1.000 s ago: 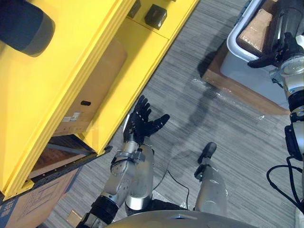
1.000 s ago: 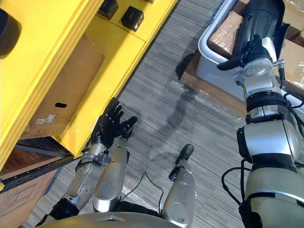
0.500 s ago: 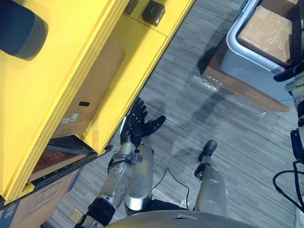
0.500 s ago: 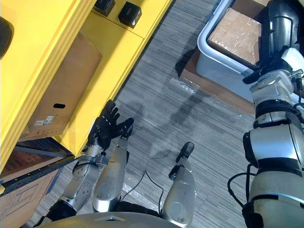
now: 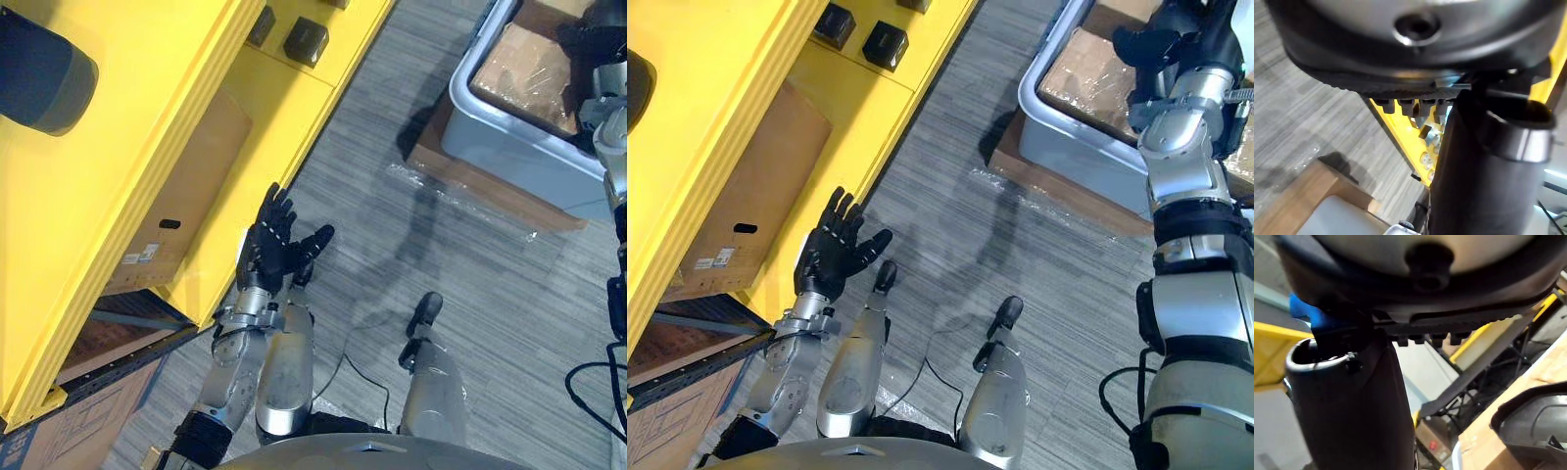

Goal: Walk over and take three plastic housings, then place them on the shelf

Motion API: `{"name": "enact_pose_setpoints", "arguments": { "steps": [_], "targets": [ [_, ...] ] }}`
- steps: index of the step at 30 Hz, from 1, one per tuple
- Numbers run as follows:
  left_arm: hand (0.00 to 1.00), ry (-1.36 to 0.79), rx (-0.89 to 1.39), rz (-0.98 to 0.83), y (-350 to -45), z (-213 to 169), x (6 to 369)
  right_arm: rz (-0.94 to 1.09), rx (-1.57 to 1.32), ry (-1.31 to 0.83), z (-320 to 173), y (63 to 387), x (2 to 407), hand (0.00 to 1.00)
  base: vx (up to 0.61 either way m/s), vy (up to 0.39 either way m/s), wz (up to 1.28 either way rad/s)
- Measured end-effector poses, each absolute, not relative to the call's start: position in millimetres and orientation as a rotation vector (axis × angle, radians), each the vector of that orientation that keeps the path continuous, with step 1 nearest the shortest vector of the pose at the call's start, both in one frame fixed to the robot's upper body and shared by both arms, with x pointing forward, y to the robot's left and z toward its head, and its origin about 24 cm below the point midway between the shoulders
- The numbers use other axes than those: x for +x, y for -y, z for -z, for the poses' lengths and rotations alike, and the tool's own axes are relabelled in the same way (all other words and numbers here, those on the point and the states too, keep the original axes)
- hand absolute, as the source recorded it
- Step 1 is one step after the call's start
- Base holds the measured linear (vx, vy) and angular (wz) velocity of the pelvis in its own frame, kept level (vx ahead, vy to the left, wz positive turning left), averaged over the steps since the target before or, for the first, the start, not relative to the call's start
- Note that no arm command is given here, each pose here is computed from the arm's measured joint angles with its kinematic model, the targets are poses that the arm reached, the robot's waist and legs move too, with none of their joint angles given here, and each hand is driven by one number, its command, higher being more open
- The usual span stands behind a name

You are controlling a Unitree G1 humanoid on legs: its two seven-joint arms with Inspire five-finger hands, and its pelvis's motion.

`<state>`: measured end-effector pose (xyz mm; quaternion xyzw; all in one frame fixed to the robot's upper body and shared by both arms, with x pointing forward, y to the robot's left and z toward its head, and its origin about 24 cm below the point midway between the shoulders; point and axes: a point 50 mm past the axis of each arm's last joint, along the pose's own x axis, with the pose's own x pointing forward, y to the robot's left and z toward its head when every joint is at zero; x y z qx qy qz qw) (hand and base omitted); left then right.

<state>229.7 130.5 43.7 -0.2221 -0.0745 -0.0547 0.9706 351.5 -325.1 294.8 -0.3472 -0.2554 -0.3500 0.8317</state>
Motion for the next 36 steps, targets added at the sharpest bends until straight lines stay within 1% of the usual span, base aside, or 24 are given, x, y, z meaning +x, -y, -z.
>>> {"name": "enact_pose_setpoints", "arguments": {
  "steps": [2,7,11,19,24,27,29,36],
  "targets": [
    [1.0,0.17,-0.45,0.108,-133,-48,229,0.755,-0.691,0.518,-287,330,348,1.0,-0.01,-0.011,-0.17],
    [1.0,0.199,-0.396,0.15,-133,-57,228,0.818,-0.51,0.269,-234,350,343,1.0,0.03,-0.016,-0.24],
    [1.0,0.218,-0.402,0.184,-127,-63,227,0.809,-0.482,0.166,-214,351,344,1.0,0.02,-0.023,-0.34],
    [1.0,0.189,-0.402,0.274,-106,-63,236,0.851,-0.439,0.134,-219,361,346,1.0,0.03,0.01,-0.22],
    [1.0,0.115,-0.384,0.235,-104,-47,247,0.871,-0.454,0.082,-213,365,348,1.0,0.01,0.043,-0.09],
    [1.0,0.112,-0.391,0.22,-103,-47,248,0.885,-0.405,0.076,-211,367,347,1.0,-0.05,0.022,0.03],
    [1.0,0.112,-0.398,0.213,-102,-47,249,0.92,-0.4,0.091,-212,367,346,1.0,-0.07,0.002,0.1],
    [1.0,0.109,-0.414,0.213,-97,-47,248,1.03,-0.211,0.244,-234,368,339,1.0,-0.01,0.012,0.09]
  ]
}}
